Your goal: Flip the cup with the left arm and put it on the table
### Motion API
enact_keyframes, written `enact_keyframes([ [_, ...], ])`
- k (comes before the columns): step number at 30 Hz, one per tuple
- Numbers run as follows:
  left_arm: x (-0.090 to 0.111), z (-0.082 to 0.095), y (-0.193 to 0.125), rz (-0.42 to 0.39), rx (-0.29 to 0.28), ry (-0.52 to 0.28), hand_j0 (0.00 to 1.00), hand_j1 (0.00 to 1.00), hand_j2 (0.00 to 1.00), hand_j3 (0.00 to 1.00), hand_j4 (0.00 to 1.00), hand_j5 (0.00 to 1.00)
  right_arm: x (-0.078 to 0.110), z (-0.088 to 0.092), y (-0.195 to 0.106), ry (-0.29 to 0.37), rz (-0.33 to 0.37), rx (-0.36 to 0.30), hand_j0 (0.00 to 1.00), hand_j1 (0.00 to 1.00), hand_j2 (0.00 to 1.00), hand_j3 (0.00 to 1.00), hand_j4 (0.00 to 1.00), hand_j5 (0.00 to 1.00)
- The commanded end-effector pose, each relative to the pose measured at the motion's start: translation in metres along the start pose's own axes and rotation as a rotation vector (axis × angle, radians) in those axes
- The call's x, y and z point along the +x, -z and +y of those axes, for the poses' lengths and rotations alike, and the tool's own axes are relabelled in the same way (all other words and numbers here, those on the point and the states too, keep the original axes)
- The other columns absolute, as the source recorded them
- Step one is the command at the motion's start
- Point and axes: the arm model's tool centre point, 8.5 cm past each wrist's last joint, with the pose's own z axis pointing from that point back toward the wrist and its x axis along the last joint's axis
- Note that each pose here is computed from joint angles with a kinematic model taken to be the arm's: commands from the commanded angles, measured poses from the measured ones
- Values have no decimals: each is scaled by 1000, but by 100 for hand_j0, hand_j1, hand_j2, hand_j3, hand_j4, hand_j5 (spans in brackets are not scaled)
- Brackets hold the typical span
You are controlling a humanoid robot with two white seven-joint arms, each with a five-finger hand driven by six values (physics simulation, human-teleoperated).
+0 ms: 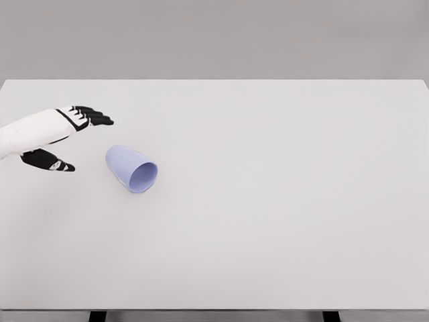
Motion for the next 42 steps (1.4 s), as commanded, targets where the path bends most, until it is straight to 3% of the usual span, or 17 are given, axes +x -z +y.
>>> enact_keyframes([
  [1, 0, 0, 0, -1, -5, -4, 100, 100, 100, 100, 100, 100, 0, 0, 0, 1, -1, 0, 100, 100, 100, 100, 100, 100],
  [4, -1, -2, 0, 8, -21, 9, 100, 100, 100, 100, 100, 100, -1, 0, 0, 1, 4, -3, 100, 100, 100, 100, 100, 100],
  [7, -5, -10, 1, 39, -72, 49, 100, 100, 100, 100, 100, 100, -1, 0, 0, -2, 3, -3, 100, 100, 100, 100, 100, 100],
  [11, 2, -10, 5, 24, -109, 74, 100, 100, 100, 100, 100, 100, -1, 0, 0, -1, 2, -3, 100, 100, 100, 100, 100, 100],
  [12, 1, -6, 5, 24, -111, 79, 100, 100, 100, 100, 100, 100, -1, 0, 0, -1, 2, -3, 100, 100, 100, 100, 100, 100],
  [13, 7, 3, 19, -15, -126, 106, 100, 100, 100, 100, 100, 100, -1, 0, 0, -2, 3, -3, 100, 100, 100, 100, 100, 100],
  [14, 14, 1, 21, -58, -133, 80, 100, 100, 100, 100, 100, 100, -1, 0, 0, -1, 2, -3, 100, 100, 100, 100, 100, 100],
  [16, 11, 21, -4, -38, -102, 99, 100, 100, 100, 100, 100, 100, -1, 0, 0, -1, 2, -3, 100, 100, 100, 100, 100, 100],
  [17, 24, 31, -14, -53, -134, 159, 100, 100, 100, 100, 100, 100, -1, 0, 0, -2, 3, -3, 100, 100, 100, 100, 100, 100],
  [18, 35, 30, -10, -87, -149, 175, 100, 100, 100, 100, 100, 100, -1, 0, 0, -1, 2, -3, 100, 100, 100, 100, 100, 100],
  [21, 52, 42, -1, -143, -118, 211, 100, 100, 100, 100, 100, 100, -1, 0, 0, -1, 2, -3, 100, 100, 100, 100, 100, 100],
  [22, 57, 35, 4, -169, -95, 190, 100, 100, 100, 100, 100, 100, -1, 0, 0, -1, 2, -3, 100, 100, 100, 100, 100, 100],
  [27, 72, 8, 31, -267, -97, 72, 100, 100, 100, 100, 100, 100, -1, 0, 0, -1, 2, -3, 100, 100, 100, 100, 100, 100],
  [30, 69, -2, 49, -197, -161, -55, 100, 100, 100, 100, 100, 100, -1, 0, 0, -2, 3, -3, 100, 100, 100, 100, 100, 100],
  [35, 67, -8, 53, -185, -177, -63, 100, 100, 100, 100, 100, 100, -1, 0, 0, -1, 2, -3, 100, 100, 100, 100, 100, 100],
  [42, 59, -15, 62, -108, -193, -33, 100, 100, 100, 100, 100, 100, -1, 0, 0, -2, 3, -3, 100, 100, 100, 100, 100, 100],
])
